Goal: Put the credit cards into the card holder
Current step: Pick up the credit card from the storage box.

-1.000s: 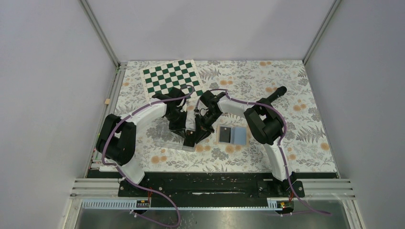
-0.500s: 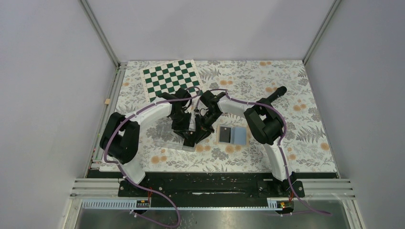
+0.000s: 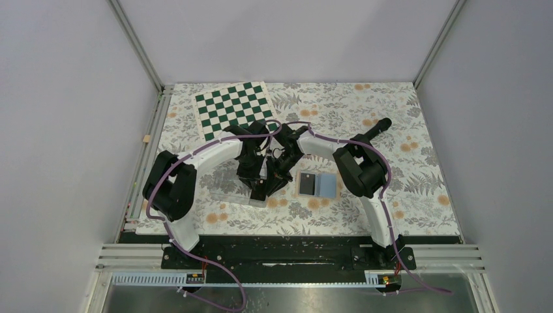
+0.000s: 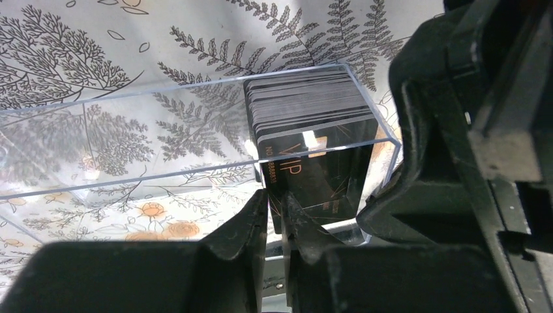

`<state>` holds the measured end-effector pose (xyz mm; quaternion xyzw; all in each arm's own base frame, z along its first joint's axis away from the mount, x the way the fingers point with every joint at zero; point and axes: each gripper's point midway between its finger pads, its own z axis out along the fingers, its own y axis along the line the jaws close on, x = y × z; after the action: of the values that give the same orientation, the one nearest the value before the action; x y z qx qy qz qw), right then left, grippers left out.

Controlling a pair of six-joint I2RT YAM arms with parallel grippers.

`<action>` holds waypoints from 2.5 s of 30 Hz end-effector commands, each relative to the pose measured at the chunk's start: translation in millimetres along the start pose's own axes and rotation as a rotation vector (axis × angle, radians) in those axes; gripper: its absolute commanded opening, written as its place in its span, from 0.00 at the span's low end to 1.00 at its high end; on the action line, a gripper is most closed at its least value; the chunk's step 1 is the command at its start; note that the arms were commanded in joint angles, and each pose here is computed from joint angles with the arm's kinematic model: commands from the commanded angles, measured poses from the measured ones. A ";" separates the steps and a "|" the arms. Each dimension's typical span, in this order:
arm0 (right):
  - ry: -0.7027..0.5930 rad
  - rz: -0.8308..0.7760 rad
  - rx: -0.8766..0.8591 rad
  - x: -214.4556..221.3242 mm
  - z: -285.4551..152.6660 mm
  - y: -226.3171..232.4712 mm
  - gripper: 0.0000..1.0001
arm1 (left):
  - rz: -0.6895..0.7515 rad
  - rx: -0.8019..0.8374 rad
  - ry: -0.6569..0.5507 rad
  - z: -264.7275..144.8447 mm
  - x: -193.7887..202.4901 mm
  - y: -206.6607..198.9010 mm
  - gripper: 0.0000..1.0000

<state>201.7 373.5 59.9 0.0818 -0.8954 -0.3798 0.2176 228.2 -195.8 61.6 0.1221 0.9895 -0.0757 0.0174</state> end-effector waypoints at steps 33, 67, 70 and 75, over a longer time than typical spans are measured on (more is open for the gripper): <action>-0.002 -0.051 0.034 -0.3 11.7 -8.1 0.01 | 0.062 -0.007 0.003 -2.1 -6.3 -9.6 0.27; 0.003 -0.046 0.033 -0.6 13.0 -9.0 0.02 | 0.024 0.120 -0.085 -25.6 -12.5 -33.6 0.00; 0.003 -0.045 0.033 -0.3 13.0 -9.0 0.02 | 0.027 0.119 -0.082 -25.8 -11.6 -32.9 0.00; 0.003 -0.046 0.033 -0.3 13.1 -9.5 0.01 | 0.038 0.091 -0.064 -22.5 -9.3 -27.8 0.00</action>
<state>200.6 372.9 59.8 0.0828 -0.8951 -0.3791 0.2194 226.8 -197.2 74.7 0.1332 0.9883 -0.0699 0.0247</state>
